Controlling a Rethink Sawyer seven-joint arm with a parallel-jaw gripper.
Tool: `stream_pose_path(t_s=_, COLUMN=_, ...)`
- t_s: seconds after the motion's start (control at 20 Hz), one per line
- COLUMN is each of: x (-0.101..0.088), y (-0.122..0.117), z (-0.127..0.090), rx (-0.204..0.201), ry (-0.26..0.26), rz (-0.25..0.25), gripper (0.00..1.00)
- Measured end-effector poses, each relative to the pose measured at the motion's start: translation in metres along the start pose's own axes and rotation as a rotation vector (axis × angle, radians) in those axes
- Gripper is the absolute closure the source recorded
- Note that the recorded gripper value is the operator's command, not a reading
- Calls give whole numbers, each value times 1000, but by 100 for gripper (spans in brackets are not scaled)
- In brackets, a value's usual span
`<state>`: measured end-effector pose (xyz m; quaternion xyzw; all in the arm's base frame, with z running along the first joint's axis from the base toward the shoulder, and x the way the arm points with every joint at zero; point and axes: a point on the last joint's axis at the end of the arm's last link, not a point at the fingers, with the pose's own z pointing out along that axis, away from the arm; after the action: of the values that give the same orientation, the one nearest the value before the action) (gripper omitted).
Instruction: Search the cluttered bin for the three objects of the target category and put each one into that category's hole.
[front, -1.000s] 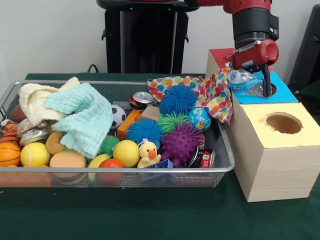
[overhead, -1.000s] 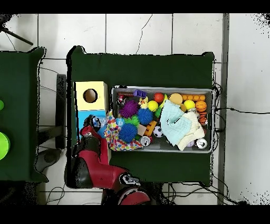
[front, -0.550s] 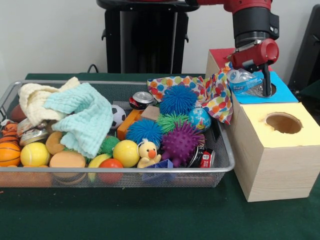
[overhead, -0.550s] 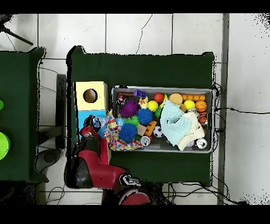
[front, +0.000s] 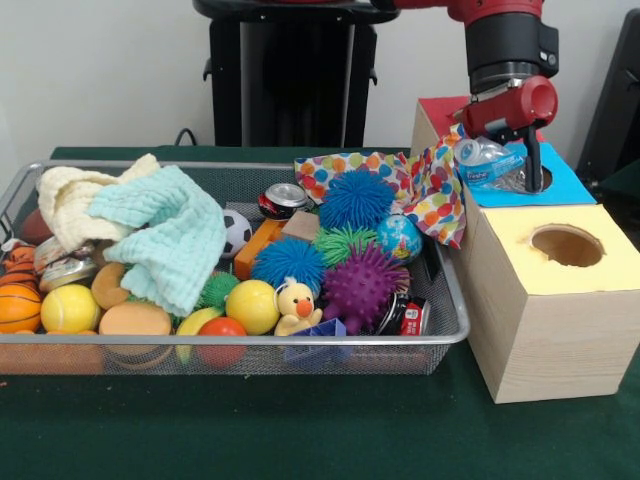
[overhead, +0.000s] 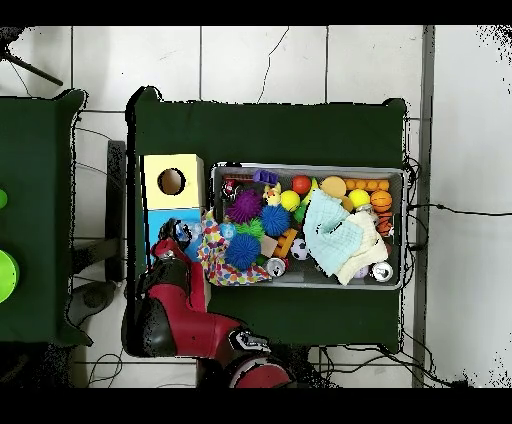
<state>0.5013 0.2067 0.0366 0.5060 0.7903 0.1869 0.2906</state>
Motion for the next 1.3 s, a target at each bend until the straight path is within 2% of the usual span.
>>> stream_pose_path(t_s=0.35, x=-1, y=1, z=-1, rx=20, ry=18, rz=13, gripper=0)
stream_pose_path(t_s=0.65, x=-2, y=5, z=-3, rx=68, ry=34, rz=39, gripper=0)
stream_pose_path(t_s=1.3, x=-2, y=8, z=-6, rx=107, ry=33, rz=64, gripper=0)
